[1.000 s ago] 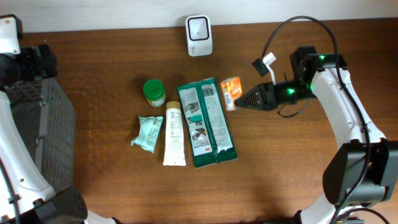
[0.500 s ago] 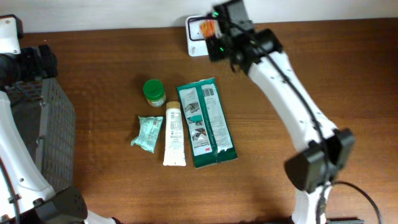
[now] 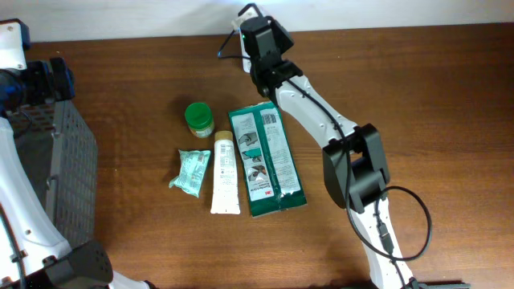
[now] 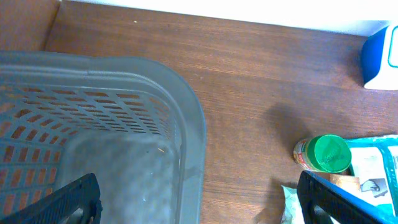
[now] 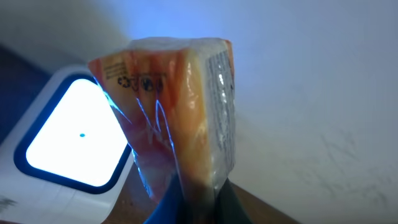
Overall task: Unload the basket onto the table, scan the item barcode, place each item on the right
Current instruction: 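Hold the orange package in front of the white scanner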
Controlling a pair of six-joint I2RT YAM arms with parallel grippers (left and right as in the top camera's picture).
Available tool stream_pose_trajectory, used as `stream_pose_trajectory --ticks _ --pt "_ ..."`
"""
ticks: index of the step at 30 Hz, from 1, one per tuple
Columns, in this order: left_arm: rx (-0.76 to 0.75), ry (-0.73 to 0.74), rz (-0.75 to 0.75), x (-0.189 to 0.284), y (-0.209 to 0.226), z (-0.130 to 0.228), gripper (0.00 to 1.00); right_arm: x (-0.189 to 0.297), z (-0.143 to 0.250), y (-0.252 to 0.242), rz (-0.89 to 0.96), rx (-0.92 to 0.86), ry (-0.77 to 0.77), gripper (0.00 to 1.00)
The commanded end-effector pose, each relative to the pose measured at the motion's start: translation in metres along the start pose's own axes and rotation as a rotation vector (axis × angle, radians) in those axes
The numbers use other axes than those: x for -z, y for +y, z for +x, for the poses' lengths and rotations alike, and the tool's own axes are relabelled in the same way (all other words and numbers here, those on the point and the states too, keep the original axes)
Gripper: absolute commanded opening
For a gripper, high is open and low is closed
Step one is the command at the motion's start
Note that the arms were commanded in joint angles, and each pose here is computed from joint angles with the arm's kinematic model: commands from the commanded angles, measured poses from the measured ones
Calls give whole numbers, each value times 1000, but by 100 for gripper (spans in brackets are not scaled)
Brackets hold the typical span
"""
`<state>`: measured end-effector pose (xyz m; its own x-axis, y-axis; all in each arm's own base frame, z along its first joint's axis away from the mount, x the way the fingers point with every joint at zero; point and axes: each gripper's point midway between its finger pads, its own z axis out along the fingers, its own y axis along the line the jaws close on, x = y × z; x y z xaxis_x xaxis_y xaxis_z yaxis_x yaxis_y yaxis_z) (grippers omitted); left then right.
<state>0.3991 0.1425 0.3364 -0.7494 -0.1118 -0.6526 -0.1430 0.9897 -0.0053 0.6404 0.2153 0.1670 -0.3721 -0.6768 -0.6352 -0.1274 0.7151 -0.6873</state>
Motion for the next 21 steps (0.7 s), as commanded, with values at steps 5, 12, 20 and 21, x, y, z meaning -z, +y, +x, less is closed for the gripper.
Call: stream_pose_trajectory --ticks 5,12,20,21 --pt "13 -1 8 0 0 0 99 -1 -3 14 -33 172 -19 4" --pt "13 -1 8 0 0 0 99 -3 -1 26 -77 317 -33 4" --pt "13 -1 8 0 0 0 99 -22 13 45 -100 338 -57 4" --pt "13 -1 8 0 0 0 99 -23 12 45 -95 335 -61 4"
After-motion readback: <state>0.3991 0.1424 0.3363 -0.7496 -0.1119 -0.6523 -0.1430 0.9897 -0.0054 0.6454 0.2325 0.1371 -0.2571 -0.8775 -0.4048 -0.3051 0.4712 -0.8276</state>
